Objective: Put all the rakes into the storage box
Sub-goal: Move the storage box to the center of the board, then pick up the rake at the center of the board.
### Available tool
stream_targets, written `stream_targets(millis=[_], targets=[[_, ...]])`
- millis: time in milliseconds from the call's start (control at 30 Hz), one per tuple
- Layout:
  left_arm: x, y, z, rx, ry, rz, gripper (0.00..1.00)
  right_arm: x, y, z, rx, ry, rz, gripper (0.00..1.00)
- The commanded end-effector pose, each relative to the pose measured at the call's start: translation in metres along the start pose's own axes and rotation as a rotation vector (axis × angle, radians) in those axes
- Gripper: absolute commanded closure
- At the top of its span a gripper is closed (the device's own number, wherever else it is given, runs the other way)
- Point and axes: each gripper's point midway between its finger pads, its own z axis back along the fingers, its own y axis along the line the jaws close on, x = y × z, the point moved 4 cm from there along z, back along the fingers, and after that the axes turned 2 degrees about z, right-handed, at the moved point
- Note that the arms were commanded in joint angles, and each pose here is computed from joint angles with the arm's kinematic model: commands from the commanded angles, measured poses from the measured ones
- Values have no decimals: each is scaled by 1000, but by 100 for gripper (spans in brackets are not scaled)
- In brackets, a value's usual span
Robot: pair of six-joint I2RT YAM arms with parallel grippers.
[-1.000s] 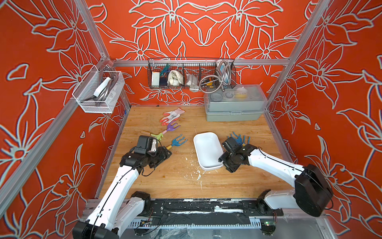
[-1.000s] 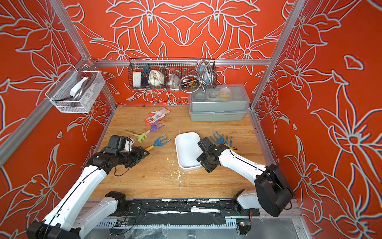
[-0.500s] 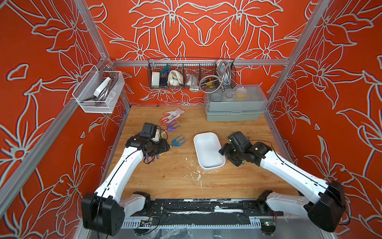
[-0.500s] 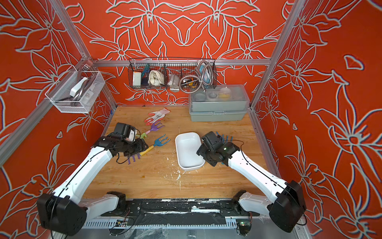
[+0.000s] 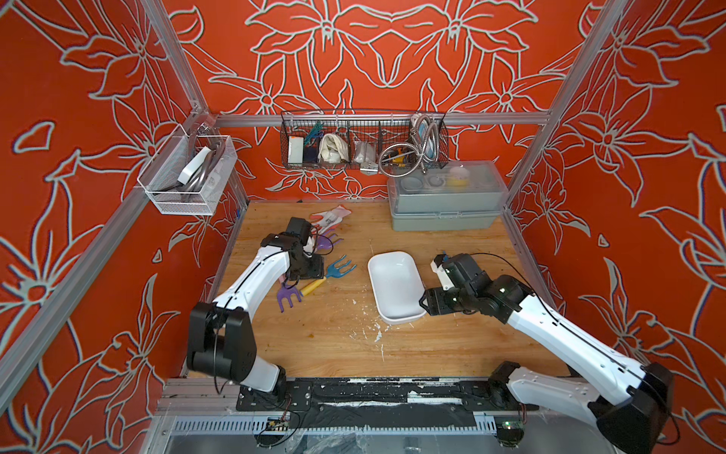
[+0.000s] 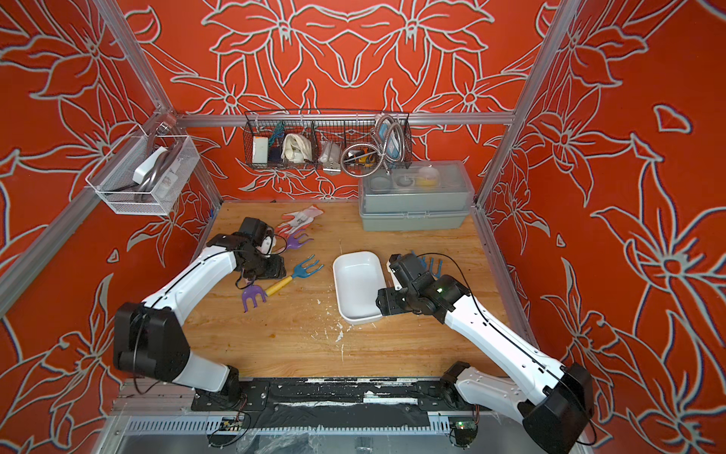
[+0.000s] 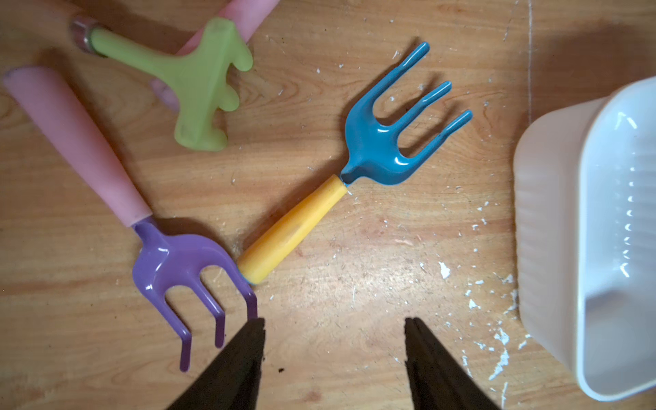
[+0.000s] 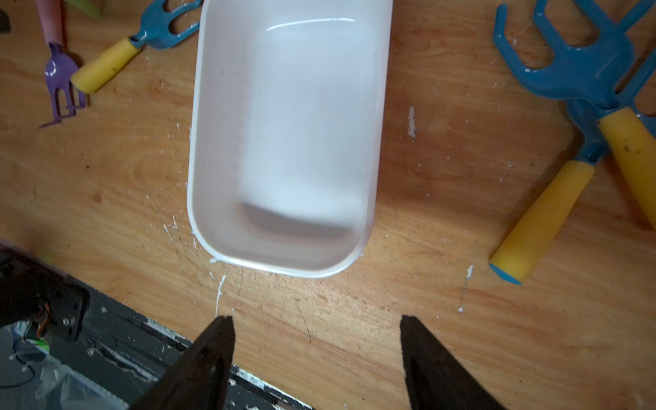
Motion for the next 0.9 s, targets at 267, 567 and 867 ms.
stream_targets(millis=[267,567,867], targets=[[14,-6,-55,54,144,-124,40,7,9,-13,39,64,61,30],[6,0,-89,82,213,-123,42,25,20,-24,59,91,95,33],[-11,-6,-109,76,283,-119,45,24,19,-28,60,89,91,35]])
